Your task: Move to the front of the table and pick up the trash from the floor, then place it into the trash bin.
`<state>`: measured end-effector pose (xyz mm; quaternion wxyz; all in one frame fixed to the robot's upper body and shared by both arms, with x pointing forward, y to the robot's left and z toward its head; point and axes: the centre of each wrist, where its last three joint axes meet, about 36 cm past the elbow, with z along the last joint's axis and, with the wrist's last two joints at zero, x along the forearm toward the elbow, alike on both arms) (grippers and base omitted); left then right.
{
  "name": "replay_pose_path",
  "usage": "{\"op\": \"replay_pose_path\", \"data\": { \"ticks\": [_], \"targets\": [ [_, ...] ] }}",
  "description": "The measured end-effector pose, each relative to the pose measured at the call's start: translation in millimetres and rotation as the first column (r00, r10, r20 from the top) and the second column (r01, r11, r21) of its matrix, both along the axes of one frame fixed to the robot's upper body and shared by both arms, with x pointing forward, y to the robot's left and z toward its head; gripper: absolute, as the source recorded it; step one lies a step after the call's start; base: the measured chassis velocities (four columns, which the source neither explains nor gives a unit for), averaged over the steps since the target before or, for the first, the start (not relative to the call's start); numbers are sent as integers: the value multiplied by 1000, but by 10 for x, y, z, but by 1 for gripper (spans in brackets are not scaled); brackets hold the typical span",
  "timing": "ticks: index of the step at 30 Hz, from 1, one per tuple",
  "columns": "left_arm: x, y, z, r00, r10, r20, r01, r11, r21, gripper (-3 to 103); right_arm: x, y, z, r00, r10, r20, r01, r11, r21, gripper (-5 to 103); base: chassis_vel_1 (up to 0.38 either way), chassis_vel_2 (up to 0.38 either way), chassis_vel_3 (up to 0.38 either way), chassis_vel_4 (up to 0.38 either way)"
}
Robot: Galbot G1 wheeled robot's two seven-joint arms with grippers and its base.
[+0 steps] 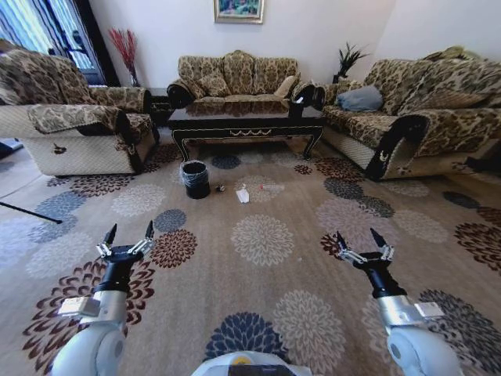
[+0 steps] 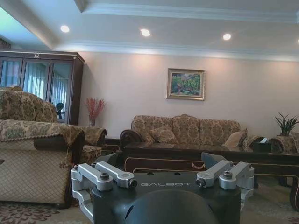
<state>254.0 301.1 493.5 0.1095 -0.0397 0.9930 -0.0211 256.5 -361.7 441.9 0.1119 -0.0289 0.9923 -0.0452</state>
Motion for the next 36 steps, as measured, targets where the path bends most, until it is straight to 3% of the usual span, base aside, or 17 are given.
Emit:
{"op": "replay_pose_path", "data": {
  "ticks": [21,36],
  "targets": [
    [10,-22,-80,1000,1,-14,-1,1000,2,100,63,-67,-148,999,-32,27,30,998,54,100,0,0,0,0],
    [-12,33,-292,999,38,-30,-38,999,22,100,42,-88,-258,998,1,67,-1,1000,-2,100,0,0,0,0]
  ]
}}
